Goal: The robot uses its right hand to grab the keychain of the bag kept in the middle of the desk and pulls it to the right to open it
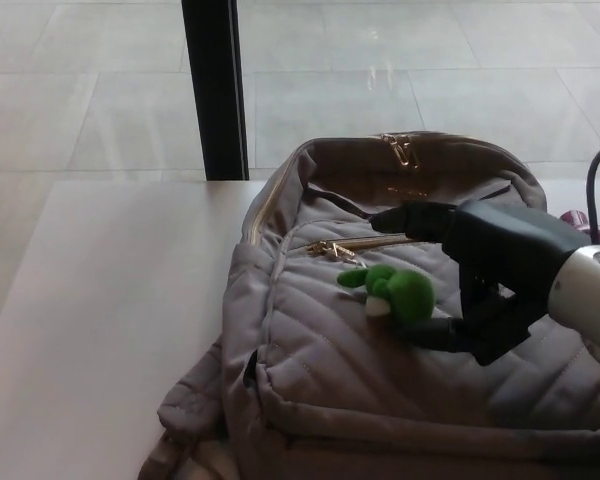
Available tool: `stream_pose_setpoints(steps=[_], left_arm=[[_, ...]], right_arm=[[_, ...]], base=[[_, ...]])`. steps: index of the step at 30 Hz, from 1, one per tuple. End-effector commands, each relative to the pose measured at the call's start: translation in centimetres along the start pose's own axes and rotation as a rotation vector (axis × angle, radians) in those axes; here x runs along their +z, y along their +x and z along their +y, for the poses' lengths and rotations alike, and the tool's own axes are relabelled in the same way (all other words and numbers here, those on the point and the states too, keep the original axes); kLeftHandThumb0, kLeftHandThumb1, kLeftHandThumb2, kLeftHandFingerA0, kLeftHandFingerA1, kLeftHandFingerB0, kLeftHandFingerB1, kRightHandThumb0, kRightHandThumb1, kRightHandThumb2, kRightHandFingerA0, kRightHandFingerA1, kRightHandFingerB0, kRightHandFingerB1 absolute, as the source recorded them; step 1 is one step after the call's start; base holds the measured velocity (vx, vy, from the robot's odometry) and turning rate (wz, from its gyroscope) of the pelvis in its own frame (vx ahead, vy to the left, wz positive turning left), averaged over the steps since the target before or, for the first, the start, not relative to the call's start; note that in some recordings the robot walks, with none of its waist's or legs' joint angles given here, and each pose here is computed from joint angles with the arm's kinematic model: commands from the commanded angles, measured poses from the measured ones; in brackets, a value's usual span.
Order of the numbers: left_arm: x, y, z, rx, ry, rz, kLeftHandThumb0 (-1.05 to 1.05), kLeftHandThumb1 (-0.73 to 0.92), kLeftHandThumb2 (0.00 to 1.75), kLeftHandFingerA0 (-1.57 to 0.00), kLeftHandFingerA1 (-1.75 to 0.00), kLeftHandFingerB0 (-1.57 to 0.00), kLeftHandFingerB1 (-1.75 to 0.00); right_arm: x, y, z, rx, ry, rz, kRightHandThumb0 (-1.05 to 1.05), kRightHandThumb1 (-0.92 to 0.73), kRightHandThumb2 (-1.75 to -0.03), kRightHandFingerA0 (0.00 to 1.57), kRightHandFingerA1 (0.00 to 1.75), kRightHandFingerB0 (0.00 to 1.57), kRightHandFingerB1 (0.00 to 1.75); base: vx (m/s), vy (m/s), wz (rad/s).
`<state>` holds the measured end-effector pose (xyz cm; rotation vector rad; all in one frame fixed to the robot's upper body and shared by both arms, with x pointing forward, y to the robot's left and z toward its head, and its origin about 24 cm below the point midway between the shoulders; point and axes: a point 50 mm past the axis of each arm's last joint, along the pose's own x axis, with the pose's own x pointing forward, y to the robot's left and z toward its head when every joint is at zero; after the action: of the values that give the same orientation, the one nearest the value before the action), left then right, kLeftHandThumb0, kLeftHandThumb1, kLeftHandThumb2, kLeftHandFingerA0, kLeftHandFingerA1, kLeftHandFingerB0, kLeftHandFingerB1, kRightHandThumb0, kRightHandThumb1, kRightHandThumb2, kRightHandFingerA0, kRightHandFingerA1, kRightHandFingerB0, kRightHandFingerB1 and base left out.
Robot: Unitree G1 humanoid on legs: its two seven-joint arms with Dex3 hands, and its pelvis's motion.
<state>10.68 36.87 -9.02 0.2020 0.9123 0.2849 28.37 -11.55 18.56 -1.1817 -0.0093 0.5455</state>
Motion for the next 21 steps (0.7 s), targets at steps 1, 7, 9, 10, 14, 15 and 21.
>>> stream_pose_setpoints(steps=[1, 7, 9, 10, 14, 15, 21], left_arm=[[0.0, -0.1, 0.3, 0.007, -0.010, -0.009, -0.72, 0.79, 0.64, -0.63, -0.57, -0.54, -0.42], [0.1, -0.1, 0.4, 0.004, 0.007, -0.009, -0.72, 0.82, 0.65, -0.67, -0.57, -0.53, -0.41], [0.0, -0.1, 0.4, 0.006, -0.006, -0.005, -0.72, 0.81, 0.64, -0.68, -0.57, -0.54, -0.42], [0.0, -0.1, 0.3, 0.010, -0.028, 0.003, -0.72, 0.81, 0.64, -0.68, -0.57, -0.54, -0.42], [0.1, -0.1, 0.3, 0.005, 0.001, -0.004, -0.71, 0.84, 0.65, -0.67, -0.57, -0.54, -0.41], [0.1, -0.1, 0.4, 0.003, 0.000, -0.004, -0.71, 0.84, 0.65, -0.67, -0.57, -0.54, -0.41], [0.0, -0.1, 0.3, -0.002, -0.002, -0.001, -0.71, 0.86, 0.66, -0.66, -0.56, -0.55, -0.41]], right_arm=[[-1.2, 0.2, 1.8, 0.066, 0.074, 0.057, -0.71, -0.46, -0.88, 1.04, 1.11, 0.24, 0.48], [-2.9, 0.4, 2.4, 0.023, 0.150, 0.113, -0.25, -0.68, -0.62, 1.00, 1.04, 0.52, 0.49], [-3.1, 0.4, 2.5, 0.019, 0.148, 0.116, -0.29, -0.68, -0.67, 1.07, 1.08, 0.59, 0.52], [-3.5, 0.4, 2.6, 0.016, 0.141, 0.123, -0.29, -0.68, -0.67, 1.07, 1.08, 0.59, 0.52], [-3.6, 0.6, 2.9, 0.021, 0.157, 0.118, -0.24, -0.69, -0.72, 1.03, 1.17, 0.68, 0.54], [-3.6, 0.6, 3.0, 0.022, 0.163, 0.115, -0.24, -0.69, -0.72, 1.03, 1.17, 0.68, 0.54], [-2.8, 0.7, 3.7, 0.005, 0.117, 0.069, -0.25, -0.64, -0.86, 1.07, 1.40, 0.89, 0.59]], base=[[0.00, 0.000, 0.00], [0.00, 0.000, 0.00], [0.00, 0.000, 0.00], [0.00, 0.000, 0.00], [0.00, 0.000, 0.00], [0.00, 0.000, 0.00], [0.00, 0.000, 0.00]])
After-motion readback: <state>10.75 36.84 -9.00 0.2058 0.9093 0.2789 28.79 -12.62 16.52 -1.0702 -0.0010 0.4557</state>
